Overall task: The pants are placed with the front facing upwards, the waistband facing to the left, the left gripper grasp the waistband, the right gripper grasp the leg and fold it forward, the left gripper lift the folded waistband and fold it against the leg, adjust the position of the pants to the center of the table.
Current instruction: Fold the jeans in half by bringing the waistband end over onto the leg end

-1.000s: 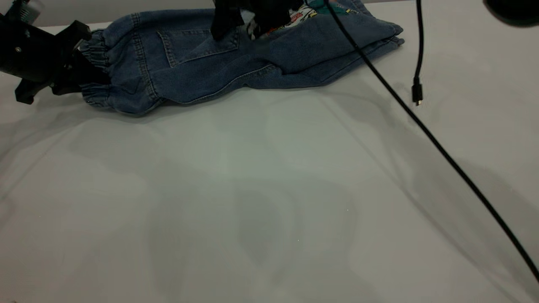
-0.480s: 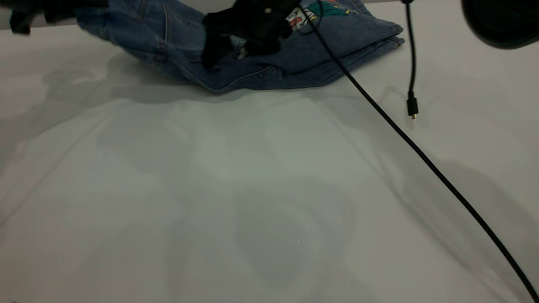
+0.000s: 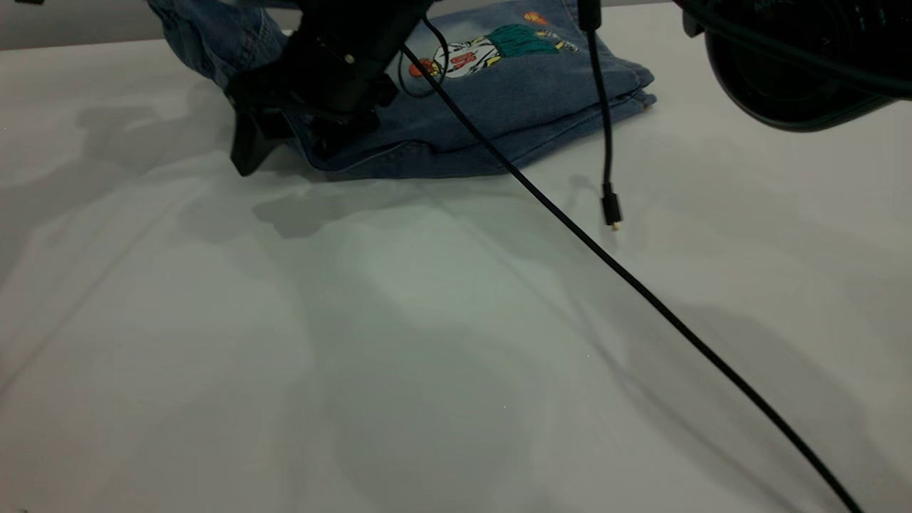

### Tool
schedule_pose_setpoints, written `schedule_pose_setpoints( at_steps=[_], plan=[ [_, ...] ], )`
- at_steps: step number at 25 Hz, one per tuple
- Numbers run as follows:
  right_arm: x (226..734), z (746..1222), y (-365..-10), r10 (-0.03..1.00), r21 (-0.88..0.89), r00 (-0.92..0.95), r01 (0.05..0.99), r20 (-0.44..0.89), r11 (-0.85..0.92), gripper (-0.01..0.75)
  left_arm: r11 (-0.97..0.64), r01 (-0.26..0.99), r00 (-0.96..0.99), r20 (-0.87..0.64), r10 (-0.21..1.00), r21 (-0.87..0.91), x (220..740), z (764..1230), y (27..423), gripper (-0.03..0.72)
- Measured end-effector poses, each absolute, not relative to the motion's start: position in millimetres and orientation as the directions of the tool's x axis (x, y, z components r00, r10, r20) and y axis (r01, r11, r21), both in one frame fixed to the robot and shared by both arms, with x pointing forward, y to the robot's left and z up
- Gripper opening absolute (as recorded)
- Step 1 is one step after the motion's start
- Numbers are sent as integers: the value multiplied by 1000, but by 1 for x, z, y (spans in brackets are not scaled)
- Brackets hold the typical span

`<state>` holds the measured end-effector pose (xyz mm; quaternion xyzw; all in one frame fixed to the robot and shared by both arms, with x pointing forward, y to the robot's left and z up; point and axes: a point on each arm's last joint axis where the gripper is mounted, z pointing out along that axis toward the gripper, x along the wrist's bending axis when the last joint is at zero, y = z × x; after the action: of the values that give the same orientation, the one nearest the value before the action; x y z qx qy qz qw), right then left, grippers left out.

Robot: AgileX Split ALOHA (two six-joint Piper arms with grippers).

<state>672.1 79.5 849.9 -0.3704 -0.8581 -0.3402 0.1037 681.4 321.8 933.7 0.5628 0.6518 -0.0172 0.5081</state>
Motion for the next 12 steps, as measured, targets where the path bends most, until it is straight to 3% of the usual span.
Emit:
schedule_pose_setpoints(
  at_steps=[12],
  plan=[
    [695,946,44,538,611,-796,579,279,540,526,273,772,171,-601,781,574,681,932,326,76]
  ],
)
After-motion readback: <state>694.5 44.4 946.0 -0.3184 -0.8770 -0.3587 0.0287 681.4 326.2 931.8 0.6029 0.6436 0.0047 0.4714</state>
